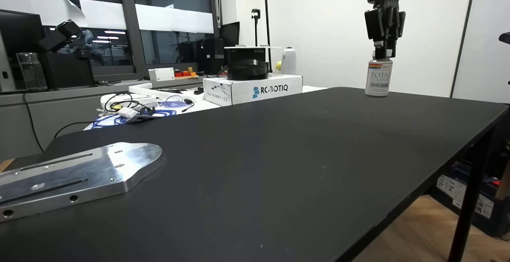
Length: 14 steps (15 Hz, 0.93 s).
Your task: Pick up the medicine bottle and move it forward.
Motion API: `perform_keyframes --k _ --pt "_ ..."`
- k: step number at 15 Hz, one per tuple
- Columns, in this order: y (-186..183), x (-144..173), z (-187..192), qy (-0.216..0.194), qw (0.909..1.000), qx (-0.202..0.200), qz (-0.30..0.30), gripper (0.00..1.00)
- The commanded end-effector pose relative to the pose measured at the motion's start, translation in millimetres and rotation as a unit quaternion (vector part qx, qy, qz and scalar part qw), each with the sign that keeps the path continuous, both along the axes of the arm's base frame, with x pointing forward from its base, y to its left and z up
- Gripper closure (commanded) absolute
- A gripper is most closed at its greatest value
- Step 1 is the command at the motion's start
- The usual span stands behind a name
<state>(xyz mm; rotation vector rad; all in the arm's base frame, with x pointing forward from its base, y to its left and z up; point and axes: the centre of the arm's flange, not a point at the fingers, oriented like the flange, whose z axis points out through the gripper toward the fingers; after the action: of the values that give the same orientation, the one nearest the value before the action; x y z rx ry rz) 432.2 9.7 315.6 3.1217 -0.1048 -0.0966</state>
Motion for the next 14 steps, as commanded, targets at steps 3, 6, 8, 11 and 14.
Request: perform_keyframes --k 3,6,8,11,14 --pt "0.0 -0.5 -0.3 0.001 1.0 -0.001 0.001 0.56" --pt "0.0 -0.5 -1.5 0.003 1.0 -0.001 0.001 0.56" --pt "-12.9 20.0 -6.5 -0.005 0.9999 -0.008 -0.011 0.81" --pt "-47.6 71.6 -1.9 -0.034 0.9984 -0.023 -0.038 0.81" --pt "-87.7 126.7 4.0 -0.062 0.9948 -0.033 -0.074 0.81"
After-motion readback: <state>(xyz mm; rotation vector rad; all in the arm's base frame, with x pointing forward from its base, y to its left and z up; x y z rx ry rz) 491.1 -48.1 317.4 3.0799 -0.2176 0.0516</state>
